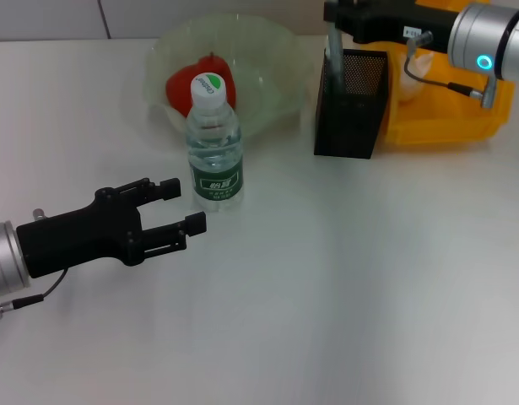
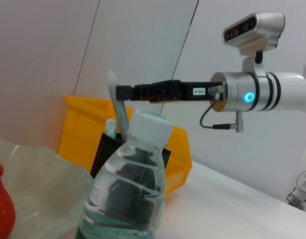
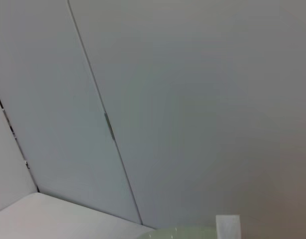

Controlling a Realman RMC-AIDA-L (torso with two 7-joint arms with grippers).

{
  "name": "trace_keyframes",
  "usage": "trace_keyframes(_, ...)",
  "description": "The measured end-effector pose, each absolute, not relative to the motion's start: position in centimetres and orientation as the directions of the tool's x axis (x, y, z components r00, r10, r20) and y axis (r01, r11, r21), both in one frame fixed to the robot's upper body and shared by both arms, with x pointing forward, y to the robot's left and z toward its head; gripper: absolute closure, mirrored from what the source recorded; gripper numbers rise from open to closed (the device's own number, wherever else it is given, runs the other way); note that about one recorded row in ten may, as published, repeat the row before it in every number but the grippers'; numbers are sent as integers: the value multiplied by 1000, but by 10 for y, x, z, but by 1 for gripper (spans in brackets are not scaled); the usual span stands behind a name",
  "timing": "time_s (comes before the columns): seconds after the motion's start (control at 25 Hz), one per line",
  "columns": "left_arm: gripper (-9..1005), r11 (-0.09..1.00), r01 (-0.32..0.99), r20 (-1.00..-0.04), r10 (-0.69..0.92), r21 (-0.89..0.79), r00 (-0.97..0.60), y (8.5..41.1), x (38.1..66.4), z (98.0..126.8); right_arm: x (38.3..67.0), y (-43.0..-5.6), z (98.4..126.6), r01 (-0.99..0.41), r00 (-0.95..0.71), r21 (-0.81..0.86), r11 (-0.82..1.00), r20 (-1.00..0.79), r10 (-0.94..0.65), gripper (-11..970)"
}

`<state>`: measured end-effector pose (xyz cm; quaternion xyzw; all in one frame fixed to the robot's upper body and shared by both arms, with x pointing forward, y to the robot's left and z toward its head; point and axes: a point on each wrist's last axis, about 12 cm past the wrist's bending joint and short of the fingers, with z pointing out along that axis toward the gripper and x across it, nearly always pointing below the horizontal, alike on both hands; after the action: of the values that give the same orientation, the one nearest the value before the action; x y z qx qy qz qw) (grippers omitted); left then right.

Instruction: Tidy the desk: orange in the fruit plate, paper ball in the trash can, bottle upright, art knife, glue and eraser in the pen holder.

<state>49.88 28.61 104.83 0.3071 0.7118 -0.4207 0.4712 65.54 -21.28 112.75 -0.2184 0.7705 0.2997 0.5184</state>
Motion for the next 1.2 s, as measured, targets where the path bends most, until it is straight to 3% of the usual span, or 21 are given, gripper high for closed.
trace_keyframes(0.28,223,453,836,-931,37,-308,-363,286,499,1050,652,-212,1127,-663,-373,255,704,-928,-16,664)
trace_keyframes(0.52,223,456,833,-930,34,-312,-366,291,496,1049,645,-214,1138,-714,-364,277,643,-931,-2,481)
trace_keyframes(0.64,223,446,836,-930,26,-318,-368,294,492,1050,635,-221,1147,-756,-370,294,584,-929,-11,475)
trace_keyframes(0.88,223,412,851,-933,8,-326,-361,307,478,1055,594,-247,1154,-853,-373,288,436,-920,-122,376)
trace_keyframes(1.04,223,367,880,-948,-10,-300,-319,315,463,1059,549,-264,1144,-951,-265,211,227,-933,-242,318)
trace_keyframes(1.2,224,346,894,-955,-13,-283,-297,322,453,1061,525,-272,1129,-962,-260,228,149,-932,-252,299)
